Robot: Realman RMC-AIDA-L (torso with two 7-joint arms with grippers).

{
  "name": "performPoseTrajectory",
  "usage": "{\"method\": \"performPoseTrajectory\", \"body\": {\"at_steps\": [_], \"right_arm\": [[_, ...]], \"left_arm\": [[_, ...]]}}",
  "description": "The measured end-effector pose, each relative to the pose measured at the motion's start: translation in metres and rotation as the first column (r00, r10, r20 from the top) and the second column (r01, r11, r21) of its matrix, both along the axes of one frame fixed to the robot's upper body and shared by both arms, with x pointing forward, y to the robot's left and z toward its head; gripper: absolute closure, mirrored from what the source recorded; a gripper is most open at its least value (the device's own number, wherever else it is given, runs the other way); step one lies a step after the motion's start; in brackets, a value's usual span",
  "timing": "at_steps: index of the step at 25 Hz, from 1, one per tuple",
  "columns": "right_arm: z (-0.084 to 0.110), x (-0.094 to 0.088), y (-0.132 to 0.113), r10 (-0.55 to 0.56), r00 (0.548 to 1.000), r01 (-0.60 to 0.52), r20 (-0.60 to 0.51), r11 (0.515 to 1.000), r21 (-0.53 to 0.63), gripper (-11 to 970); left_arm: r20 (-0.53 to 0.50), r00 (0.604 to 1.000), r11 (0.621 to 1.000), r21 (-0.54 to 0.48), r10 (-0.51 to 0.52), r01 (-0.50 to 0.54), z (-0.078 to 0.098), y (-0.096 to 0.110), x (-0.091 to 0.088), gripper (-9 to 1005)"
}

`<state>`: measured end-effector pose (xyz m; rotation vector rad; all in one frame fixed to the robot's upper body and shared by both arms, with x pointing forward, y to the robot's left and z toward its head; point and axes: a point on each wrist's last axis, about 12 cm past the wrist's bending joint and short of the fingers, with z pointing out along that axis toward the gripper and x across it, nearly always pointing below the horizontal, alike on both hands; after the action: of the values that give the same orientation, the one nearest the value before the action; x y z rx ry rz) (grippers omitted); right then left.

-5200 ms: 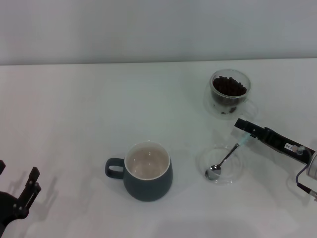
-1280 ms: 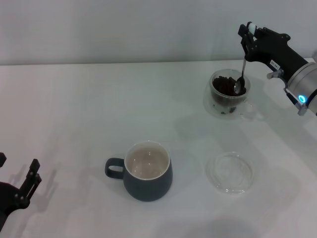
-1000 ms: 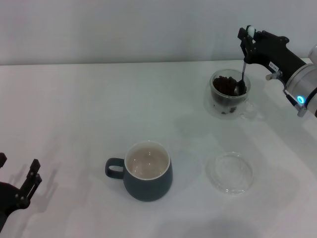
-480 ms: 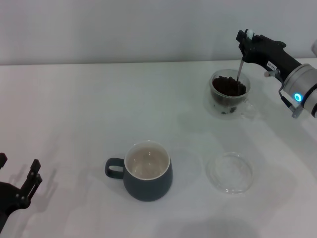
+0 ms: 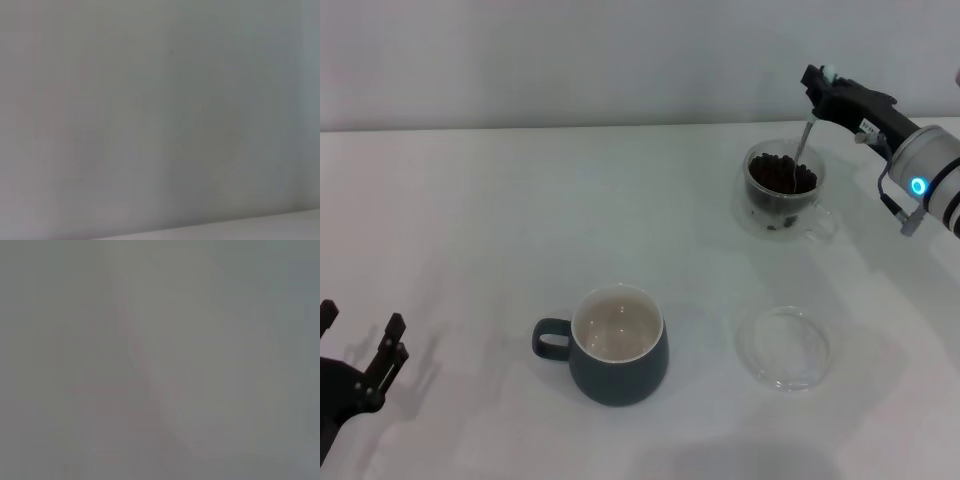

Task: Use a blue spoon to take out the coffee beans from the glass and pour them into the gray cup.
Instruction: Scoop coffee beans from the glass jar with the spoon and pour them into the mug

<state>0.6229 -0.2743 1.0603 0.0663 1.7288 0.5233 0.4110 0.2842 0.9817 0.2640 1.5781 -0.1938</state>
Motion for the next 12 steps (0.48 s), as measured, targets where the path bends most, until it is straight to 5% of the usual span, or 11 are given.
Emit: {"method": "performPoseTrajectory", "body": {"at_steps": [12], "right_arm": [[-0.0071, -0.0019, -0.0076, -0.072, 0.991, 0.093, -0.113, 0.977, 0.19, 809]], "left_arm": [[0.004, 1.0, 1.0, 0.016, 0.01, -0.01, 0.0007, 0.0054, 0.0019, 235]]}}
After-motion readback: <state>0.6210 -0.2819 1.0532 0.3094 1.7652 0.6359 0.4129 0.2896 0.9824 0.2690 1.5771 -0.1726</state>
